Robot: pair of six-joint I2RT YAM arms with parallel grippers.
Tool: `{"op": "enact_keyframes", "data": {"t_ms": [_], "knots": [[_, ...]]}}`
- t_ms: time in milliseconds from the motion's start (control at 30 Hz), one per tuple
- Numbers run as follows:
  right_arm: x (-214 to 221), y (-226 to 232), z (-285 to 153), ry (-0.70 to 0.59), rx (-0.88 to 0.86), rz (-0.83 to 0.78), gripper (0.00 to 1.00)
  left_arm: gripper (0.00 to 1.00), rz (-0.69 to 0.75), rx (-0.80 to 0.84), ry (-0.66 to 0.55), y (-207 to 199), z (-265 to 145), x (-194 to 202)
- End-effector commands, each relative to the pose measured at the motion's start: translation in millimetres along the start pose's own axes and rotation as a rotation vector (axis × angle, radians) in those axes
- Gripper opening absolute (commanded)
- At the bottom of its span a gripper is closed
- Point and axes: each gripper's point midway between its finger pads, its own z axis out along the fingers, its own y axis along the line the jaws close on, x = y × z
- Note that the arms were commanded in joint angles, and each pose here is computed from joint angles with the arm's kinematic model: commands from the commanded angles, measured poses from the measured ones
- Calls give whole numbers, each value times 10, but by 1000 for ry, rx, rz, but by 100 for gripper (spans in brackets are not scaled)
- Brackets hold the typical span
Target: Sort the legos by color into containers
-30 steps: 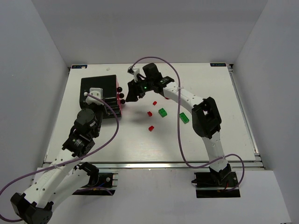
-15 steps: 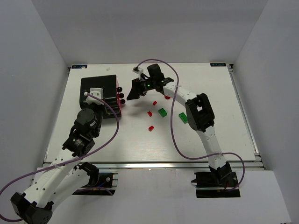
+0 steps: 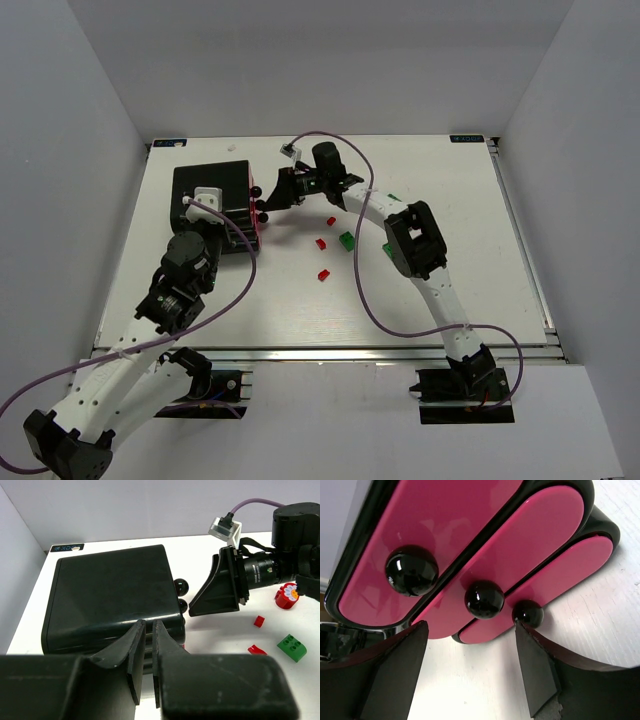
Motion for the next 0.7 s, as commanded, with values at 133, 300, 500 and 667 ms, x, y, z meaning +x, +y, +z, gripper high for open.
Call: {"op": "enact_keyframes", "data": {"t_ms": [133, 300, 500, 667], "knots": [[-175, 57, 89, -66, -78, -6, 73, 23, 4, -3, -7, 5, 20, -14], [-202, 16, 108, -88, -92, -1, 71, 23, 9, -5, -1, 4, 27, 2], [-246, 57, 150, -117, -129, -12, 67, 23, 16, -4, 9, -7, 46, 31], [-223, 110, 147, -126, -176, -1, 63, 23, 24, -6, 17, -11, 60, 52]]}}
